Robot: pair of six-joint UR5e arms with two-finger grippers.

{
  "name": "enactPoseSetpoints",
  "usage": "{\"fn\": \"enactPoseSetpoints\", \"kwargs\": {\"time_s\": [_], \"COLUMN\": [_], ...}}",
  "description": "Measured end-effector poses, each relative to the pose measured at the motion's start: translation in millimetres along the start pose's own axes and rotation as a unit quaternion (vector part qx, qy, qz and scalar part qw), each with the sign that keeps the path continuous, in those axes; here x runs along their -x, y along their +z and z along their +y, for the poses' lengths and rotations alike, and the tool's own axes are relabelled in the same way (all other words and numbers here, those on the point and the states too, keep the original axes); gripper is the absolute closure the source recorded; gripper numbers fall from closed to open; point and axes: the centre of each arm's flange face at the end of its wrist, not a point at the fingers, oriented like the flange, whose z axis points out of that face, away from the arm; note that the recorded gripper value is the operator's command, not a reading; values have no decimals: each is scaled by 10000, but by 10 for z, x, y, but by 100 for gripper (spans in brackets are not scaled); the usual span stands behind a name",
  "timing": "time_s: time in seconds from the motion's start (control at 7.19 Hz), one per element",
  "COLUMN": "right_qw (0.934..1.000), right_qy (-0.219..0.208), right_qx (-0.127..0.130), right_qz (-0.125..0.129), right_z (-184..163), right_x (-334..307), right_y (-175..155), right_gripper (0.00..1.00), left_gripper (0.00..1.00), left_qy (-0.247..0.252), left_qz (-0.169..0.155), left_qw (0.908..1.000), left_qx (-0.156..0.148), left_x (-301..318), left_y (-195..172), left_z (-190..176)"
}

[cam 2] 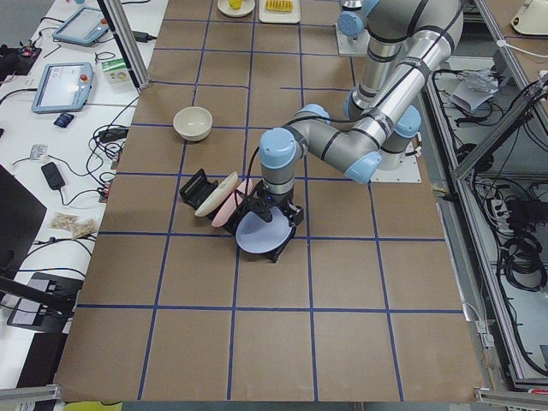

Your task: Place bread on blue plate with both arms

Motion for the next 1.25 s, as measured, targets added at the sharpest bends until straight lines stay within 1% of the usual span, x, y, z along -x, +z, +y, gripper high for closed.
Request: {"fn": "enactPoseSetpoints", "kwargs": {"time_s": [0.14,0.28,0.42,0.56,0.7,0.97,1.11,1.25], "right_qw": [9999,9997,9993,9990,9985,9970,9963,9957], "right_qy": [25,45,86,144,179,305,363,397], "right_qx": [95,201,280,340,437,650,736,803], "right_qz": [-72,-157,-219,-266,-287,-277,-266,-244], "right_z": [-40,-67,-65,-42,-4,75,96,106], "right_x": [-31,-46,-58,-67,-59,-29,-25,-31], "right_y": [172,337,447,520,596,743,802,842], "right_gripper": [0,0,0,0,0,0,0,0], "left_gripper": [7,15,16,16,16,18,37,43], "left_qy": [-12,-28,-33,-32,-29,-19,-19,-20], "left_qz": [-3,-9,-24,-118,-270,-398,-479,-568], "left_qw": [10000,9999,9999,9996,9991,9983,9979,9975], "left_qx": [65,117,166,245,335,417,425,427], "left_x": [34,69,84,102,131,153,166,182], "left_y": [137,228,291,377,478,645,719,754], "left_z": [-78,-128,-140,-151,-186,-270,-306,-322]}}
